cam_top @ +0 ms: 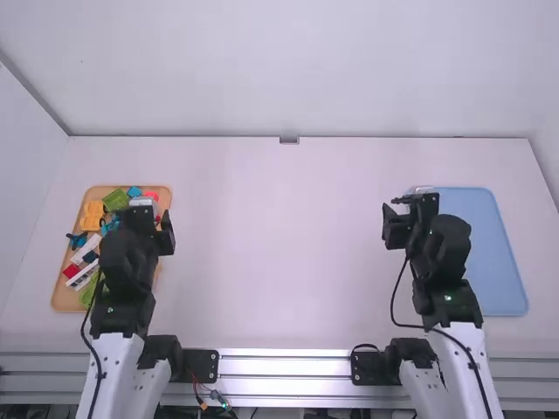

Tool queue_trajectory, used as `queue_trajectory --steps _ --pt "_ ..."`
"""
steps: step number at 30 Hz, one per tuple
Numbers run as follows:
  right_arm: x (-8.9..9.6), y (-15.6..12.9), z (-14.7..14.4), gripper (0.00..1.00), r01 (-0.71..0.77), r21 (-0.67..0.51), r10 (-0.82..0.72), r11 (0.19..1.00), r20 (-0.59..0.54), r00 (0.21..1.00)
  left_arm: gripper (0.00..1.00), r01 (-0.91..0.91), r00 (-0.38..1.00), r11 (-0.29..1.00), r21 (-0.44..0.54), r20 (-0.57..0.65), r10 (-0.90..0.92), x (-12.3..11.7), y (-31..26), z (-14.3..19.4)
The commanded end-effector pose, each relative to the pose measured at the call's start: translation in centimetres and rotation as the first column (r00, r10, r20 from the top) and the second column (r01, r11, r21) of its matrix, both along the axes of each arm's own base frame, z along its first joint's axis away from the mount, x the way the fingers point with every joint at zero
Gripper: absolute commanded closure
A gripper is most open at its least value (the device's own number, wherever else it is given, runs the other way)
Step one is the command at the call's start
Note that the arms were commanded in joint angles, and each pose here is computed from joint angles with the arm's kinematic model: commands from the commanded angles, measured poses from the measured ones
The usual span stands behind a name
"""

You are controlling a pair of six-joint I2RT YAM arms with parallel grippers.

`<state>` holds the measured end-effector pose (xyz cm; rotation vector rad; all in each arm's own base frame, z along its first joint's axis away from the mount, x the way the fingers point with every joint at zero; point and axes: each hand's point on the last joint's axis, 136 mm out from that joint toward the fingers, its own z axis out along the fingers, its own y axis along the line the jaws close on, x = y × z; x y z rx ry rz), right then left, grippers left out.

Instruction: Assemble lego blocks to make yellow taxi

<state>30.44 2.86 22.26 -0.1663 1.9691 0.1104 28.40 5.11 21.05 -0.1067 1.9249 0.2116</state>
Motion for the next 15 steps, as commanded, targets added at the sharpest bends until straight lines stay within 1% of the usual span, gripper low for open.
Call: queue_trajectory --steps 1,4,5,8,9,12,14,15 --pt "1.0 0.8 1.9 0.38 -0.043 -0.013 0.043 0.999 0.017 0.999 0.38 -0.022 1.0 1.0 0.008 -0.015 0.022 1.1 1.4 1.8" --pt "2.3 1.6 2.4 0.31 -0.078 -0.019 0.077 0.997 -0.009 0.997 0.32 -0.033 0.993 0.999 0.017 -0.109 0.035 2.4 3.3 2.0" --pt "2.5 1.7 2.4 0.31 -0.081 -0.019 0.08 0.997 -0.012 0.997 0.31 -0.031 0.992 0.999 0.018 -0.12 0.033 2.5 3.5 2.0" --pt "4.2 2.4 3.0 0.24 -0.11 -0.018 0.11 0.994 -0.034 0.993 0.24 -0.07 0.969 0.998 0.005 -0.237 0.069 4.1 6.8 2.1" --pt "4.3 2.4 3.0 0.23 -0.112 -0.018 0.111 0.994 -0.036 0.993 0.23 -0.075 0.967 0.997 0.004 -0.243 0.073 4.1 7.0 2.1" --pt "5.4 2.7 3.2 0.19 -0.127 -0.017 0.126 0.992 -0.053 0.991 0.19 -0.12 0.935 0.993 -0.009 -0.337 0.11 5.0 10.0 1.6" --pt "6.3 3.0 3.3 0.15 -0.14 -0.016 0.139 0.99 -0.068 0.988 0.15 -0.089 0.9 0.996 -0.031 -0.431 0.067 5.9 11.8 0.6" --pt "6.6 3.1 3.3 0.14 -0.144 -0.016 0.142 0.989 -0.073 0.987 0.14 -0.08 0.889 0.996 -0.042 -0.455 0.052 6.1 12.3 0.3"
